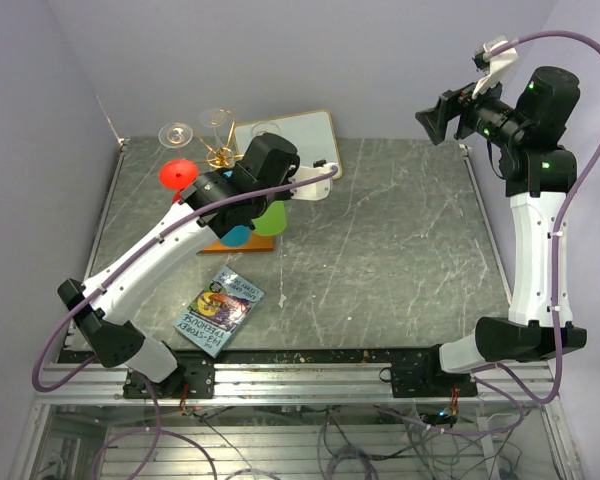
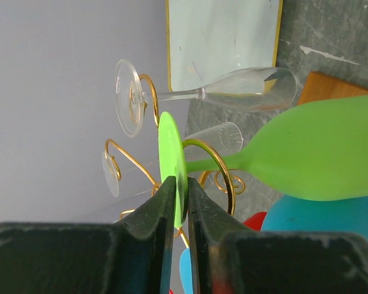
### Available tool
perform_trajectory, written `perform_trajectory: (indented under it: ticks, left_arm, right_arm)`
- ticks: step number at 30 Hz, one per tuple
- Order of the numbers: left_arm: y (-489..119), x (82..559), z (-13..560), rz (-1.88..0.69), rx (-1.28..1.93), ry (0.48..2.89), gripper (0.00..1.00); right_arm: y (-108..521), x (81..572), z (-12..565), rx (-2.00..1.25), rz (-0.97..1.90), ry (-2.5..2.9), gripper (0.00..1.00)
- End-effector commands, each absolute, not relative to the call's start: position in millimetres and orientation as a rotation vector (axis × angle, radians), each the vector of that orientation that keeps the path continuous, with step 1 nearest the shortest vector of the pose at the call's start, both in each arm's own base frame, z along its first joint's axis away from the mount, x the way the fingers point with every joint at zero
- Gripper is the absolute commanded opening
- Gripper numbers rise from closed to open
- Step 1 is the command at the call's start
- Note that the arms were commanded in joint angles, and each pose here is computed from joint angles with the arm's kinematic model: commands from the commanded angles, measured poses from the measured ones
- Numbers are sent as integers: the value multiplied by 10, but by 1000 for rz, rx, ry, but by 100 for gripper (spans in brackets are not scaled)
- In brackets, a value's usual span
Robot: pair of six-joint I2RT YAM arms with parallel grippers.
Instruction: Place the wine glass upside down on the wine glass rack
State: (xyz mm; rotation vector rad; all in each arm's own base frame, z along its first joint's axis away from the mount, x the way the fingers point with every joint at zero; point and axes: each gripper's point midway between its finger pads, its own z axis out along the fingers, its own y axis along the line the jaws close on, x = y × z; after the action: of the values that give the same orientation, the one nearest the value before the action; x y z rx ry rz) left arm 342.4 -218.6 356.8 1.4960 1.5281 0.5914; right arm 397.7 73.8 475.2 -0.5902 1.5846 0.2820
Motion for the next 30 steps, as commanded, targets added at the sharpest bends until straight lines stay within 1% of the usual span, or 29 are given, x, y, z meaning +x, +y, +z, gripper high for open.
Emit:
perform_trajectory:
  ticks: [1,16,30]
  left_arm:
    - [-2205,3438,3604,596,1456,1535,24]
    - [-2296,3317,3664,450,1432,1546,31]
    - [-2307,3324,3752,431,1378,1546,38]
  right_arm:
    - [718,3919,4863,-590,266,1545,85]
    - [702,3926,4840,-587,266,1549,85]
    - [690,3910,4849,-585,264,1546,86]
